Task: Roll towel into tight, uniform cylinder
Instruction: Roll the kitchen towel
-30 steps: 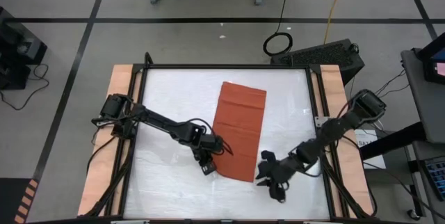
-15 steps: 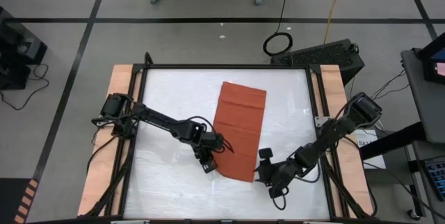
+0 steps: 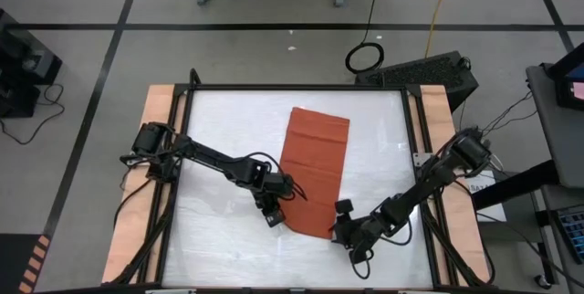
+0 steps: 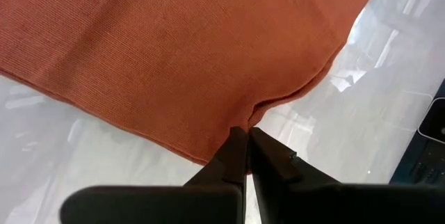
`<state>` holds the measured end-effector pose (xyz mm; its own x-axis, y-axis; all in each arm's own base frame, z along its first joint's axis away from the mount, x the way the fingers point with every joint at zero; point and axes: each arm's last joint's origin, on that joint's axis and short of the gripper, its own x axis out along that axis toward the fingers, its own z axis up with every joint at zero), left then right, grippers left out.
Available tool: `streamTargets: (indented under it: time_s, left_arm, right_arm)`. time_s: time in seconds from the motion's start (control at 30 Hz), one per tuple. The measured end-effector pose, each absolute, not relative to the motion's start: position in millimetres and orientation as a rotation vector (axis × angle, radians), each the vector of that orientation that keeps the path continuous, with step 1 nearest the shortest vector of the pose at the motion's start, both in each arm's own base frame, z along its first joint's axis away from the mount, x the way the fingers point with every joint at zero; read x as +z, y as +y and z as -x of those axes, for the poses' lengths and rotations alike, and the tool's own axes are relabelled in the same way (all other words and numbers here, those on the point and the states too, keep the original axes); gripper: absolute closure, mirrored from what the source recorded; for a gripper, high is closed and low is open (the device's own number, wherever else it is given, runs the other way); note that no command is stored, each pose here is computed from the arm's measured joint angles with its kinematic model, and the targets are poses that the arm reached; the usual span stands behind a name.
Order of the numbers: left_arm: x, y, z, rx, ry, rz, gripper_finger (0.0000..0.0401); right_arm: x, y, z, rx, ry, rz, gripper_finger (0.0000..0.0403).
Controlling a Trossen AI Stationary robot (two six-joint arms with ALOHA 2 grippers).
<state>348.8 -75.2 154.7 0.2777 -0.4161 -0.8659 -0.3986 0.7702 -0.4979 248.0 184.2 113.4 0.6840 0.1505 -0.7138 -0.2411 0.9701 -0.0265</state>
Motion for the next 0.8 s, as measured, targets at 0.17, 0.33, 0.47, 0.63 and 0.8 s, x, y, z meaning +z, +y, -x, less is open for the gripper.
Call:
streamTargets:
  time_s: [0.17,0.33,0.47,0.63,0.8]
  left_arm:
    - [155,-75,-349,-0.012,1.327,0.751,0.0386]
    - [155,-75,-349,-0.03,1.323,0.727,0.0386]
    - [155,-80,-348,-0.07,1.324,0.68,0.0386]
    - [155,-91,-345,-0.12,1.331,0.626,0.038]
    - [154,-96,-343,-0.125,1.345,0.62,0.0365]
  right_arm:
    - [107,185,-249,0.212,0.792,0.117,0.0276]
    - [103,186,-250,0.175,0.809,0.044,0.0326]
    - [104,185,-250,0.158,0.811,-0.004,0.039]
    - [109,185,-251,0.138,0.796,-0.087,0.0398]
    - [122,185,-250,0.124,0.771,-0.232,0.04]
